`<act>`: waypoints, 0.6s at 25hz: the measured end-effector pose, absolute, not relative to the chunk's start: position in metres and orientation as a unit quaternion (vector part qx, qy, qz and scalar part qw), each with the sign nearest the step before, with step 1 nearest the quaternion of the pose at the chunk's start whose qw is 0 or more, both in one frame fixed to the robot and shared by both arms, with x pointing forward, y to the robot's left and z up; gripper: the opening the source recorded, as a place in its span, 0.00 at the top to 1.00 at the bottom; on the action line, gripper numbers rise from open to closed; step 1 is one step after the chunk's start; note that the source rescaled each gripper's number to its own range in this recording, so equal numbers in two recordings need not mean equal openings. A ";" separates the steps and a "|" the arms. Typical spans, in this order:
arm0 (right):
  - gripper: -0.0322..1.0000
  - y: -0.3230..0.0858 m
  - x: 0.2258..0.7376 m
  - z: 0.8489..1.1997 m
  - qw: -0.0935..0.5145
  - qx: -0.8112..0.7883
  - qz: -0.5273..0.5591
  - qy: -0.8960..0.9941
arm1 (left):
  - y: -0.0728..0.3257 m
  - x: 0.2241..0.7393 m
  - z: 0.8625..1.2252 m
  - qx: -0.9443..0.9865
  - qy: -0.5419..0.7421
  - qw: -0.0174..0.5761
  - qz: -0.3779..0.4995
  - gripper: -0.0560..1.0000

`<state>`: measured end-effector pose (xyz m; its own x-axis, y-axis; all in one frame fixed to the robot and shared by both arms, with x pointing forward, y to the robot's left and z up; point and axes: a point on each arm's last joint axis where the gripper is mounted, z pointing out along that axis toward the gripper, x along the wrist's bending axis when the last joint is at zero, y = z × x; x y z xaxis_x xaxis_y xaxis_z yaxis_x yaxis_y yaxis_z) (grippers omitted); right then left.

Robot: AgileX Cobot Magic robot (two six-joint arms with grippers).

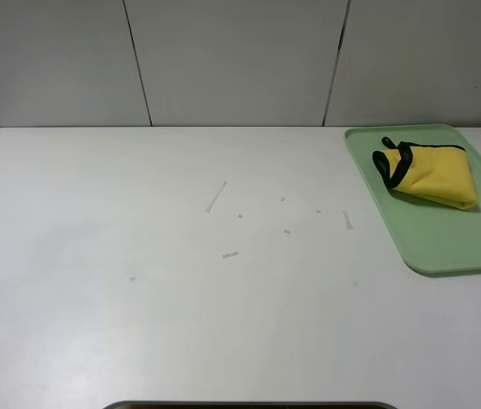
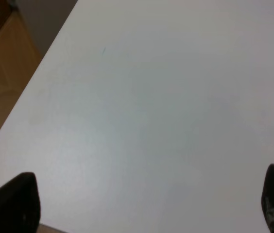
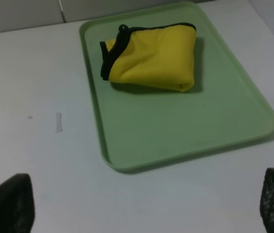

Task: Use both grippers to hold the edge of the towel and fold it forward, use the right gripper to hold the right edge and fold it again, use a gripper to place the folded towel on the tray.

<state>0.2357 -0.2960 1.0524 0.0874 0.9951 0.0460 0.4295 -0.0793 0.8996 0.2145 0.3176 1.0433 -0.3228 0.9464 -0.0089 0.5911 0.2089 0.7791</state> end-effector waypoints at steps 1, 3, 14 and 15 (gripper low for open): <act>0.00 -0.296 0.236 1.052 0.379 0.633 0.372 0.563 | 0.318 0.214 1.043 0.523 0.735 0.255 0.349 0.09; 0.00 -0.296 0.236 1.052 0.380 0.633 0.373 0.562 | 0.318 0.214 1.043 0.523 0.735 0.255 0.349 0.09; 0.00 -0.296 0.236 1.052 0.381 0.633 0.374 0.561 | 0.318 0.214 1.043 0.523 0.735 0.255 0.349 0.09; 0.00 -0.296 0.236 1.052 0.381 0.633 0.374 0.561 | 0.318 0.214 1.043 0.523 0.735 0.255 0.349 0.09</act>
<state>0.2357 -0.2963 1.0524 0.0904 0.9948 0.0462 0.4249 -0.0805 0.9017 0.2145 0.3176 1.0433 -0.3232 0.9463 -0.0089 0.5910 0.2092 0.7791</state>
